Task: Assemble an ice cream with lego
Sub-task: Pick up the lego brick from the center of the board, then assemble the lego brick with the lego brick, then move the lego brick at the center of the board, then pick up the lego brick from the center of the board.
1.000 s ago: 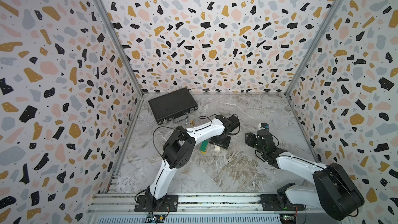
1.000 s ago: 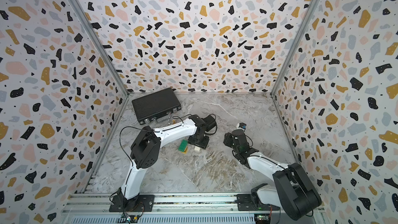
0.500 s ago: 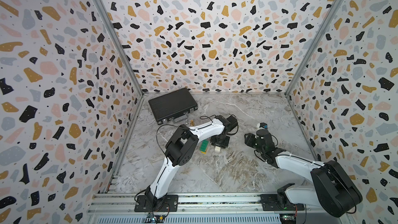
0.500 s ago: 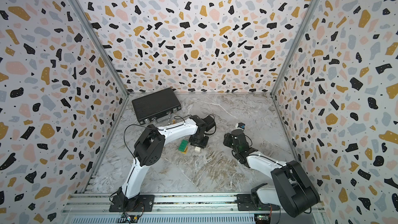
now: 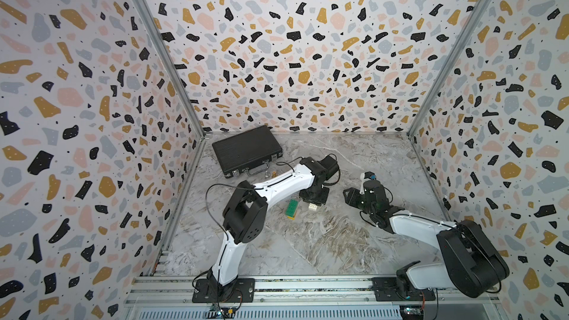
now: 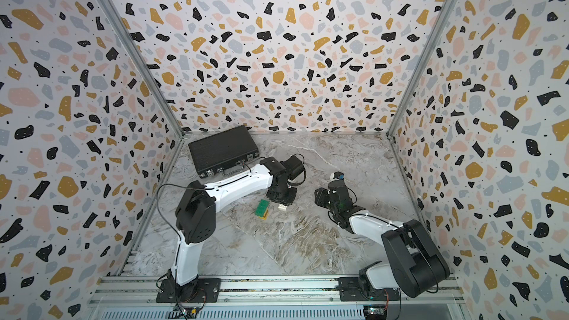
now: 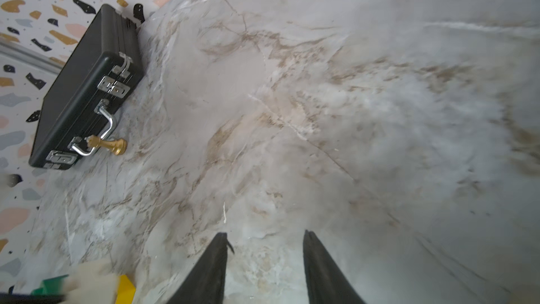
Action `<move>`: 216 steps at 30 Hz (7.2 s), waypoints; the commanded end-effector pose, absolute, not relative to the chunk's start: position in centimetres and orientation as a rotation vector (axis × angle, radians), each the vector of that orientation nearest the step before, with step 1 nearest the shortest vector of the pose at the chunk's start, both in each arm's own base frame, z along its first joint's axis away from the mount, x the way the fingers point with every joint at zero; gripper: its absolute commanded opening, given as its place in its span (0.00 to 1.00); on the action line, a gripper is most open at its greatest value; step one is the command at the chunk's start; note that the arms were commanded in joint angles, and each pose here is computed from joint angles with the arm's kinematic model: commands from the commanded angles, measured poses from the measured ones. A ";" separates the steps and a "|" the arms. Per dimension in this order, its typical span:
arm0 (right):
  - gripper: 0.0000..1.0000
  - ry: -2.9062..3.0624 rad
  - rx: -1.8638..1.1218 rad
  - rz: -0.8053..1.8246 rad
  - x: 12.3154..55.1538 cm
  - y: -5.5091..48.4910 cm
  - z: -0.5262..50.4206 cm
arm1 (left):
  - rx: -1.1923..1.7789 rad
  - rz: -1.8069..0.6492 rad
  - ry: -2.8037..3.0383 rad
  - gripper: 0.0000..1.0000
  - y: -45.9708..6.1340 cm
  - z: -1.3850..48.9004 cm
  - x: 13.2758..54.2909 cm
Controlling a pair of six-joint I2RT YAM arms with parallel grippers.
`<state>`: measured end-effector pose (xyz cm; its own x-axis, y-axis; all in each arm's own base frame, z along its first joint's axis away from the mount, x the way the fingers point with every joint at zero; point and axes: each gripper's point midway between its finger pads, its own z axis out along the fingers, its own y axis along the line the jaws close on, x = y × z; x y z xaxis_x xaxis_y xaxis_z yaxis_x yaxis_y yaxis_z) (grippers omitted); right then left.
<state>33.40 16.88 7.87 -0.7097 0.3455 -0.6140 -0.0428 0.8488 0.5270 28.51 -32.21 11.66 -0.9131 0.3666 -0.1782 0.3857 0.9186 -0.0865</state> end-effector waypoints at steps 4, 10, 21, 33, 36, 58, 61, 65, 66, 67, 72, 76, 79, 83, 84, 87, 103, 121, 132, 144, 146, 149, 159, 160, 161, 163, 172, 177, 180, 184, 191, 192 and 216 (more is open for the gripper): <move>0.53 2.261 0.031 0.978 33.9 22.3 10.2 | 0.629 -0.110 2.909 0.00 -26.4 17.8 25.9; 0.65 2.231 -0.015 1.259 33.8 25.8 10.6 | 0.622 -0.050 2.967 0.00 -22.6 17.9 24.4; 0.66 2.116 -0.015 1.649 34.1 29.4 11.8 | 0.547 -0.234 3.005 0.00 -22.6 15.1 25.2; 0.63 2.229 -0.193 1.652 31.4 32.6 11.1 | 0.579 -0.312 3.020 0.00 -23.6 12.8 26.5; 0.63 2.260 -0.229 1.611 31.1 33.0 10.9 | 0.634 -0.288 3.000 0.00 -23.5 12.4 26.7; 0.79 2.212 -0.341 1.652 29.7 35.4 12.5 | 0.696 -0.189 3.047 0.00 -22.6 10.6 26.6; 0.79 2.207 -0.351 1.674 29.5 35.7 12.6 | 0.691 -0.196 3.060 0.01 -22.8 10.4 26.5; 0.79 2.213 -0.367 1.689 29.1 36.3 12.4 | 0.689 -0.196 3.072 0.01 -22.9 10.0 26.2; 0.80 2.215 -0.372 1.692 29.0 36.4 12.4 | 0.693 -0.191 3.074 0.01 -22.9 10.0 26.2; 0.79 2.217 -0.379 1.694 28.8 36.6 12.3 | 0.696 -0.185 3.076 0.01 -22.9 9.9 26.2; 0.78 2.236 -0.389 1.690 28.5 36.9 12.0 | 0.707 -0.173 3.083 0.01 -23.1 9.4 26.1; 0.76 2.263 -0.383 1.674 28.4 36.9 11.4 | 0.707 -0.175 3.092 0.01 -23.3 8.9 25.9; 0.73 2.280 -0.373 1.669 28.4 36.9 11.0 | 0.712 -0.162 3.101 0.01 -23.4 8.4 25.5; 0.73 2.280 -0.373 1.682 28.3 37.0 11.1 | 0.725 -0.148 3.111 0.01 -23.8 7.6 24.8; 0.74 2.278 -0.377 1.688 28.2 37.1 11.1 | 0.731 -0.140 3.114 0.01 -23.8 7.3 24.6; 0.74 2.282 -0.373 1.696 27.9 37.2 11.0 | 0.746 -0.066 3.112 0.02 -23.2 6.5 24.5; 0.66 2.335 -0.334 1.681 27.7 37.2 9.6 | 0.734 -0.064 3.140 0.12 -23.1 3.9 23.9; 0.70 2.318 -0.342 1.556 28.3 36.3 10.3 | 0.676 -0.167 3.020 0.45 -24.2 7.1 25.0; 0.86 2.303 -0.268 1.352 29.7 34.3 14.8 | 0.622 -0.250 2.886 0.71 -24.7 11.0 26.0; 0.92 2.606 0.391 0.069 31.8 7.2 12.0 | 0.601 -0.216 2.676 0.99 -21.4 18.4 26.0; 0.94 2.645 0.460 0.039 31.5 5.4 10.6 | 0.583 -0.219 2.655 1.00 -20.8 18.2 26.0; 0.94 2.725 0.580 -0.024 30.9 3.6 8.2 | 0.566 -0.264 2.639 1.00 -20.8 17.7 25.9; 0.83 2.869 0.695 -0.082 31.5 2.9 3.2 | 0.580 -0.319 2.661 1.00 -21.1 17.4 25.0; 0.79 2.883 0.698 -0.058 31.4 3.3 2.9 | 0.583 -0.329 2.657 0.99 -21.2 17.5 24.9; 0.73 2.897 0.697 -0.012 31.2 3.8 2.5 | 0.583 -0.336 2.656 0.99 -21.2 17.5 24.8; 0.59 2.911 0.687 0.117 30.9 5.3 2.0 | 0.586 -0.353 2.648 1.00 -21.3 17.8 24.7; 0.49 3.062 0.427 0.349 28.5 11.8 0.6 | 0.583 -0.355 2.638 0.99 -21.3 18.1 24.7; 0.50 3.077 0.108 0.453 28.1 16.6 1.6 | 0.589 -0.332 2.631 0.99 -21.1 18.1 24.9; 0.49 3.105 -0.071 0.501 27.3 19.0 1.8 | 0.600 -0.341 2.621 0.99 -21.3 18.2 25.0; 0.49 3.128 -0.247 0.526 26.3 20.8 2.0 | 0.624 -0.344 2.623 1.00 -21.5 17.9 25.0; 0.64 3.024 -0.314 0.499 26.5 21.4 4.7 | 0.756 -0.427 2.640 1.00 -24.2 17.6 24.0; 0.68 2.971 -0.265 0.490 27.3 21.2 5.8 | 0.802 -0.415 2.630 1.00 -25.0 17.7 23.7; 0.61 2.358 0.793 0.448 31.0 4.6 7.3 | 1.317 -0.129 2.754 0.70 -40.3 5.8 25.2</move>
<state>29.84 4.82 5.85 -0.6914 0.6113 -0.3852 0.4444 0.7801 0.4403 24.68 -40.63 4.78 -0.6039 0.7877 -0.1216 0.7962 0.6032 -0.0463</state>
